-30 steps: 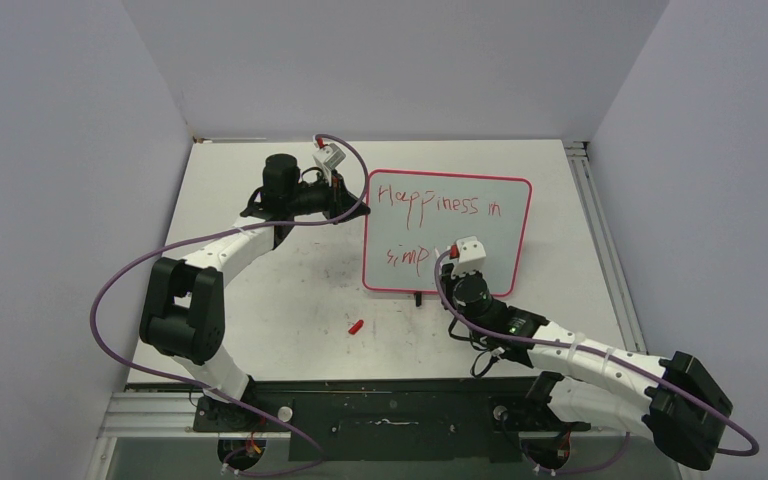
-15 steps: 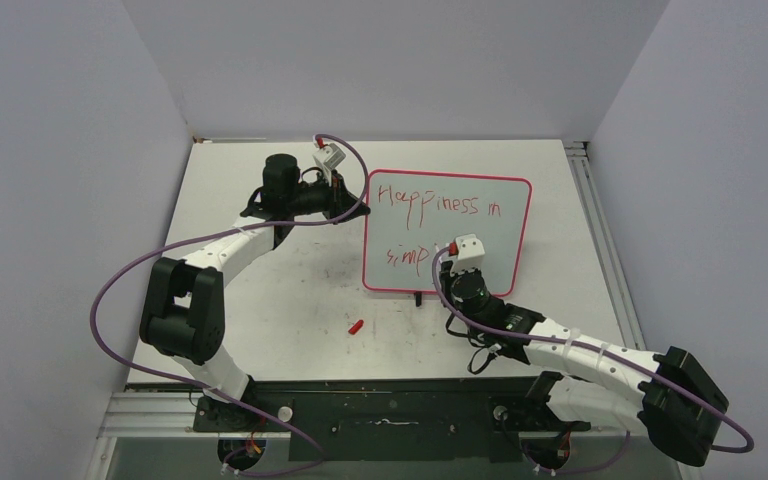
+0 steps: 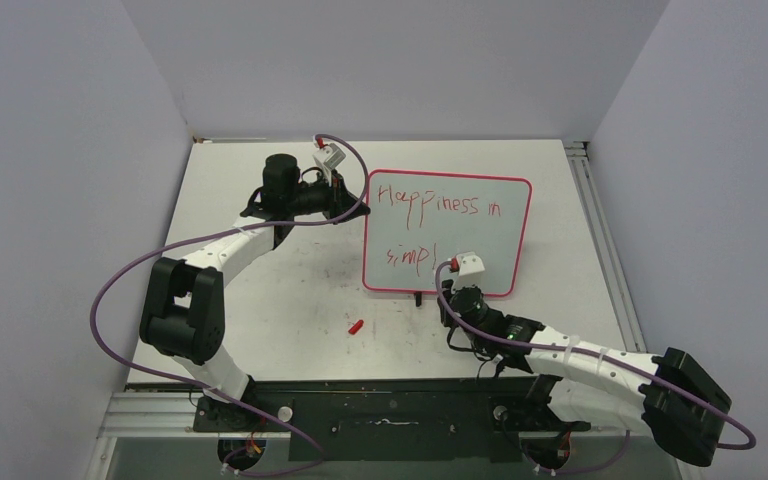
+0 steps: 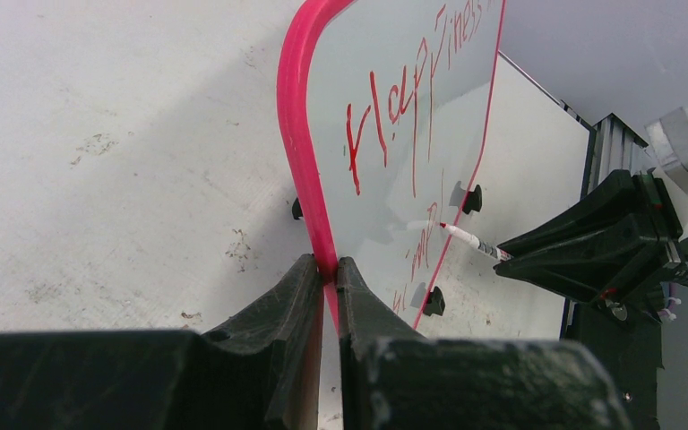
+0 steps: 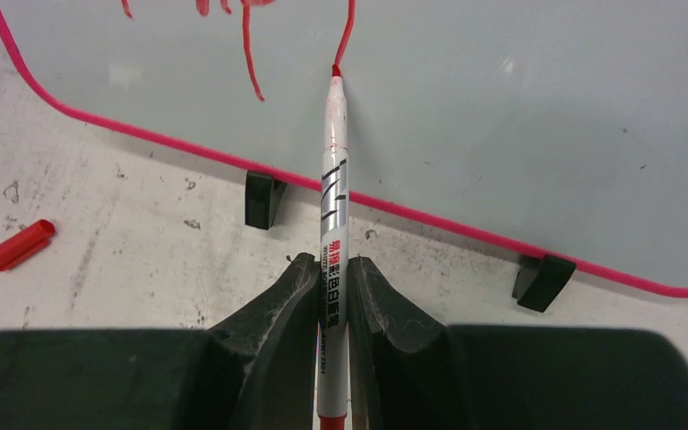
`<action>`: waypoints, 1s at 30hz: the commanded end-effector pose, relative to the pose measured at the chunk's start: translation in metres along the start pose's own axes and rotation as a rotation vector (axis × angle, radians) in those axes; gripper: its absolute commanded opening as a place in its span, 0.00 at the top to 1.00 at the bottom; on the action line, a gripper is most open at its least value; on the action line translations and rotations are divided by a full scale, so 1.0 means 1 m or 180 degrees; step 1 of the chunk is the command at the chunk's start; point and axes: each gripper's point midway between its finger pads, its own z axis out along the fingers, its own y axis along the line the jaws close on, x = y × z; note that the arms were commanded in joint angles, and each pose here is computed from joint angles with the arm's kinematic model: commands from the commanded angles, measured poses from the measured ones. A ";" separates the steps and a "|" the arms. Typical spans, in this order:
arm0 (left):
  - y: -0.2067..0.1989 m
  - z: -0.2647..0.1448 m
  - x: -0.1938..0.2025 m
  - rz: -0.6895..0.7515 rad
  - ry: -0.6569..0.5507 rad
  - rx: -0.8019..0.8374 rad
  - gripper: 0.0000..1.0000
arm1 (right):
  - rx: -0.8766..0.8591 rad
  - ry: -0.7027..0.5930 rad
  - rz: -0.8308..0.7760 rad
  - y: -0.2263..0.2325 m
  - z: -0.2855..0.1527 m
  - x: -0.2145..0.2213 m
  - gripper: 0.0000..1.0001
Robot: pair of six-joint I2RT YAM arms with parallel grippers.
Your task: Write a sentence on the whiteboard
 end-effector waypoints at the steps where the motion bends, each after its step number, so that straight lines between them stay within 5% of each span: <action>1: -0.021 -0.010 -0.036 0.0331 -0.0235 0.0155 1.00 | -0.0028 -0.0020 0.0056 0.005 -0.010 0.001 0.95; 11: -0.020 -0.010 -0.035 0.0323 -0.0230 0.0150 1.00 | 0.0173 -0.0412 -0.0046 -0.001 -0.020 -0.048 0.95; 30: -0.020 -0.009 -0.034 0.0321 -0.0225 0.0157 1.00 | 0.0285 -0.0242 -0.0128 -0.008 -0.002 -0.036 0.95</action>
